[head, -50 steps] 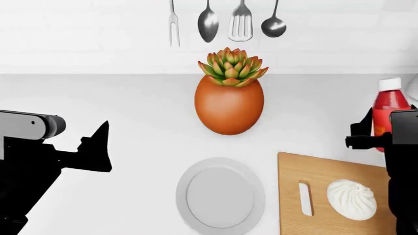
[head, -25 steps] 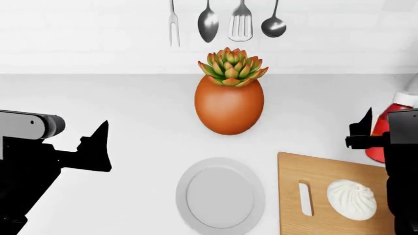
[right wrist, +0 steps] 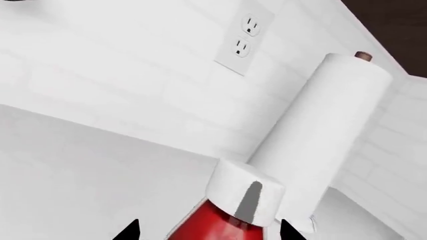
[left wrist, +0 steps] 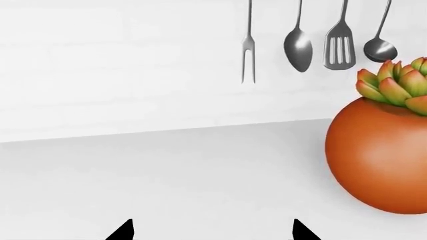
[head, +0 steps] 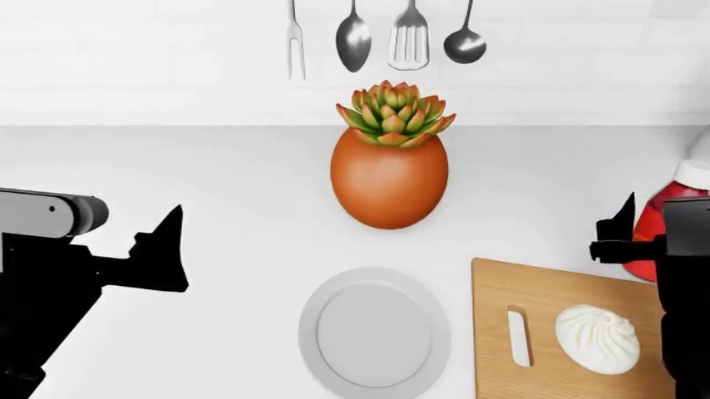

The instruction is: Pick the dumpling from the plate and place it on the cutting board. Then pick the condiment bottle from the cabinet and place it next to the cutting board.

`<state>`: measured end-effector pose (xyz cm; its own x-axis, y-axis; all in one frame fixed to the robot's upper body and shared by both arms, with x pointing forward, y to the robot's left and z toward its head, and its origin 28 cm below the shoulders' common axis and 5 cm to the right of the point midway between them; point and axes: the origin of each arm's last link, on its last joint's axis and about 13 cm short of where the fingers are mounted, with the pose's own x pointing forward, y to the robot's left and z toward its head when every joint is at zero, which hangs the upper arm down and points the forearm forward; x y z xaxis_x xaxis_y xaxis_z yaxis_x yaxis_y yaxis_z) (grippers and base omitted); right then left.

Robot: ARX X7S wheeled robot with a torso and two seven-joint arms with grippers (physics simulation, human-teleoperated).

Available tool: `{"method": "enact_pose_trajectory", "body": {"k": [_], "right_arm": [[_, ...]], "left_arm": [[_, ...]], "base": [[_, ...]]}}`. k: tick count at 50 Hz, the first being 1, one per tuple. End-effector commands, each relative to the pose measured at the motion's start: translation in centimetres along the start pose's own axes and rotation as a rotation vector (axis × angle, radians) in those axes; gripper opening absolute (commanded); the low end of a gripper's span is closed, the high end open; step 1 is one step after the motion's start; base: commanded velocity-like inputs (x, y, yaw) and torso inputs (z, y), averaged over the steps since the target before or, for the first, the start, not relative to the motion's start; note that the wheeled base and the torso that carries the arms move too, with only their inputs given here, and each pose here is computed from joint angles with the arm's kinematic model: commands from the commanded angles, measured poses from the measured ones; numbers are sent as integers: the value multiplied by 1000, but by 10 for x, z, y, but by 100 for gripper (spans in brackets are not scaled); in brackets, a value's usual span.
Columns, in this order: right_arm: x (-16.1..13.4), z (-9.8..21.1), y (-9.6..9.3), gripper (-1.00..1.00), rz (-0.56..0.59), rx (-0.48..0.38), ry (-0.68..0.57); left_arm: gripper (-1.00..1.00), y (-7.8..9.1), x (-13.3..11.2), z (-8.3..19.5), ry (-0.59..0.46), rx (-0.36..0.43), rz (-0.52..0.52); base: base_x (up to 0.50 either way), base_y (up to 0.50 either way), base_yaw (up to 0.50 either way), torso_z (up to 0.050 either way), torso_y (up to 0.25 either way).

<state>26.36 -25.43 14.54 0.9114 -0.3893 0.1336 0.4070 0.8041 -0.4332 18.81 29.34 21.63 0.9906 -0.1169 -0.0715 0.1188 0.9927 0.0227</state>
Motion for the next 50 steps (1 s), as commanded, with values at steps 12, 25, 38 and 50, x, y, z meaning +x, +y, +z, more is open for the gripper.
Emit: {"method": "enact_pose_trajectory", "body": {"k": [12,25,38,50], "right_arm": [[-22,24,-23,100,0,17,-62],[-45,56,-36,100,-6,54,-169],[-79,89,-48,100,-40,147,-339],[-104,110,-51,100,-20,262,-467]], "left_arm": [[100,1,-2,0,-8,-7,2],[100,1,-4,0,-18,-14,1],[100,-6,-8,2,-54,0,-8],[100,-19,-7,10,-155,45,-14]], "base": [[0,0,0,0,0],[0,0,0,0,0],[0,0,0,0,0],[0,0,0,0,0]]}}
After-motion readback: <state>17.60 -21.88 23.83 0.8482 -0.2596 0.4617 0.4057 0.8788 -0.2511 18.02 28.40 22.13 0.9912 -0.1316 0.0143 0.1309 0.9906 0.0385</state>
